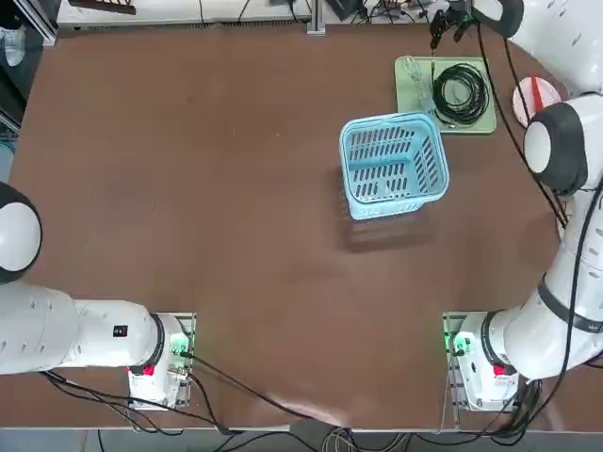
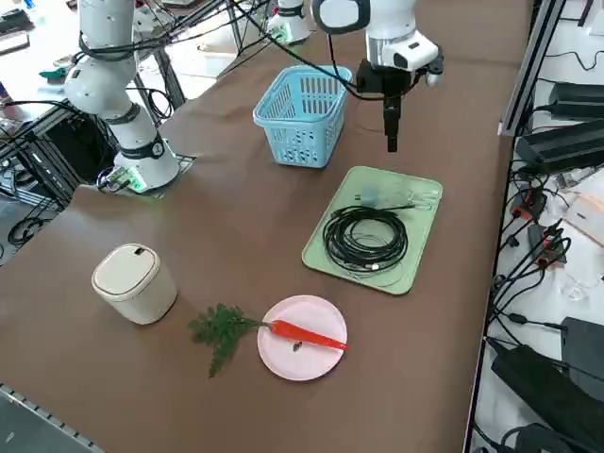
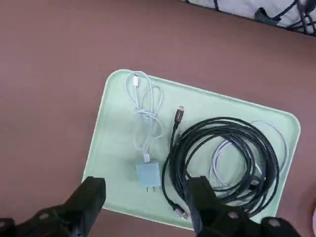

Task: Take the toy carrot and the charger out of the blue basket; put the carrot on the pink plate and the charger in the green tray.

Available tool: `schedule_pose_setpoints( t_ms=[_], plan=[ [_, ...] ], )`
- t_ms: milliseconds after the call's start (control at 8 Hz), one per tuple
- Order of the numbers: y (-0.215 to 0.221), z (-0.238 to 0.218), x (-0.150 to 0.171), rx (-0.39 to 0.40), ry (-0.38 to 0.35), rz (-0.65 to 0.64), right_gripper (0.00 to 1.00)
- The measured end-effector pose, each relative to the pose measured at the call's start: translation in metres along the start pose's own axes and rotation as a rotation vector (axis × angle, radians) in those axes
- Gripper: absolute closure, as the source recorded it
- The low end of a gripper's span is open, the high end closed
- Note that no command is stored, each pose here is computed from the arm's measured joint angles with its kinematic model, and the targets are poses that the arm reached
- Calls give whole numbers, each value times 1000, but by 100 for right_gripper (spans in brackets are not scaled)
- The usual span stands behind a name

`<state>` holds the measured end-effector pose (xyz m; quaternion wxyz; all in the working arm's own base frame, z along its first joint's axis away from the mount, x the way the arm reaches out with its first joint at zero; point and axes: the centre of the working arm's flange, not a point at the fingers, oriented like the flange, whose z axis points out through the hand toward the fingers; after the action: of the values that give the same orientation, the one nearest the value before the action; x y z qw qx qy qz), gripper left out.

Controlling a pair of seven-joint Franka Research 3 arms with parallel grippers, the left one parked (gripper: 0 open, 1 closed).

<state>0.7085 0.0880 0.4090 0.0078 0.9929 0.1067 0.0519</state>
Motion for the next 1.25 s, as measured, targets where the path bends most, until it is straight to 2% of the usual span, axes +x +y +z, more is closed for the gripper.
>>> schedule_pose_setpoints(
  t_ms=[375,625,1000,1250],
  plan=[
    [7,-107,-29,48,-19,94,0],
    [8,-159,-59,78,-80,147,0],
    [13,-199,-92,85,-148,160,0],
    [18,-199,-98,50,-169,161,0]
  ],
)
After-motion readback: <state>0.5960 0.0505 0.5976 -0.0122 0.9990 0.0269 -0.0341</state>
